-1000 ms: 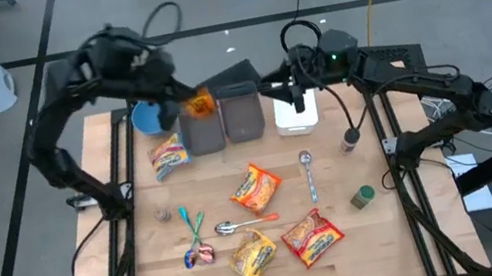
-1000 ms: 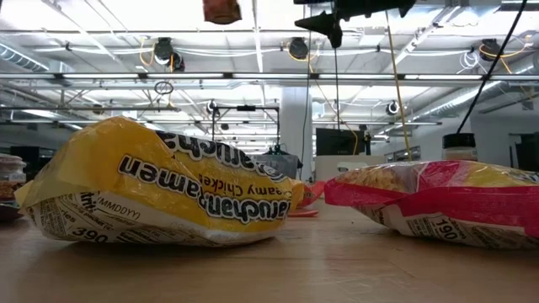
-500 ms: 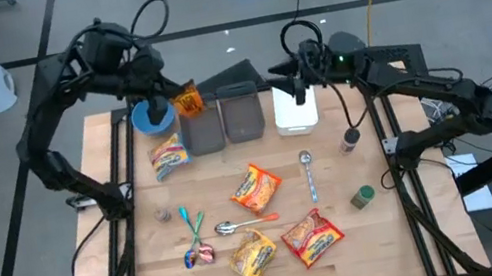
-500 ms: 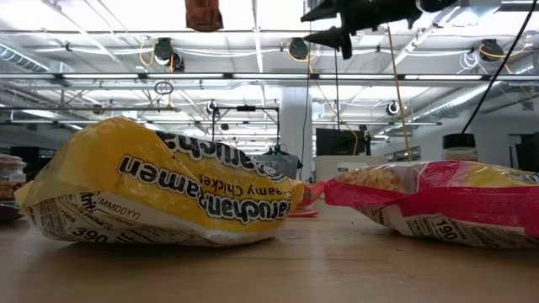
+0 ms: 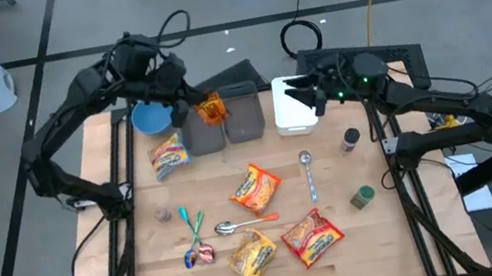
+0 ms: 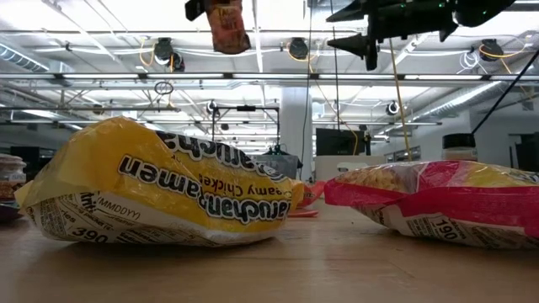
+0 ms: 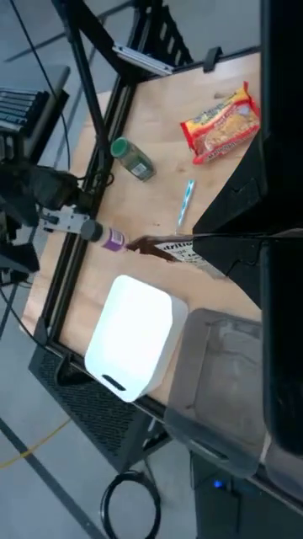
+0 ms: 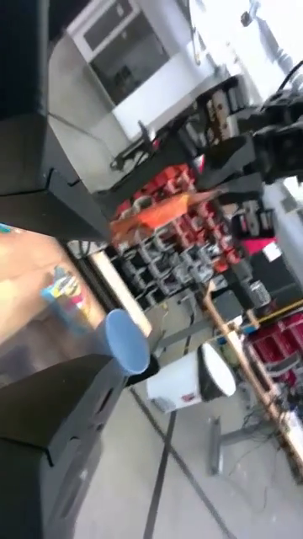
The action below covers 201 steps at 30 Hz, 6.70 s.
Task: Pick & Place Food Item
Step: Put the orange seasoning pack into the right black bin
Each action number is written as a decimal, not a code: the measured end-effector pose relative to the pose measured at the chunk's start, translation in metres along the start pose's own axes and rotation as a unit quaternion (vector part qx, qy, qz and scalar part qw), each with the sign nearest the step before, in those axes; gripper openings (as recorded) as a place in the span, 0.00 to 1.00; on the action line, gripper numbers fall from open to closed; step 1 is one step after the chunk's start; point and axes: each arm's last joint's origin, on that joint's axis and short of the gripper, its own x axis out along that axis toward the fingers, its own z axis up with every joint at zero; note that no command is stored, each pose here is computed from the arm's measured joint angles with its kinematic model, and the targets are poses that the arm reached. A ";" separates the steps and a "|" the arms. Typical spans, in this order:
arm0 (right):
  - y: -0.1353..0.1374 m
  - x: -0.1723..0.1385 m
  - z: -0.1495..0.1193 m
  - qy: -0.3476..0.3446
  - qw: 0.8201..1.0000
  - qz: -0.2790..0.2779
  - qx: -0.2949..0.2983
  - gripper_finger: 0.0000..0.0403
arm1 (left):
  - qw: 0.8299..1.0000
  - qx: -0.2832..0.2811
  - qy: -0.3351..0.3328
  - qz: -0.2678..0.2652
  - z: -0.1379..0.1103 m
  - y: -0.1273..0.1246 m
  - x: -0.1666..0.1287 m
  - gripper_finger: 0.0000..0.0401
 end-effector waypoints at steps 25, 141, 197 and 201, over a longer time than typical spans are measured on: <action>0.030 0.046 -0.047 0.032 0.996 0.053 0.061 0.56 | 0.997 -0.025 0.073 0.020 -0.061 0.031 0.040 0.00; 0.028 0.016 -0.005 0.131 0.988 -0.071 -0.033 0.56 | 0.986 0.117 0.115 0.036 -0.038 0.183 0.214 0.00; 0.021 0.015 -0.002 0.127 0.988 -0.087 -0.029 0.56 | 0.984 0.113 0.121 0.066 -0.054 0.197 0.244 0.08; 0.021 0.015 -0.002 0.127 0.988 -0.088 -0.029 0.56 | 0.987 0.099 0.116 0.060 -0.054 0.201 0.242 0.18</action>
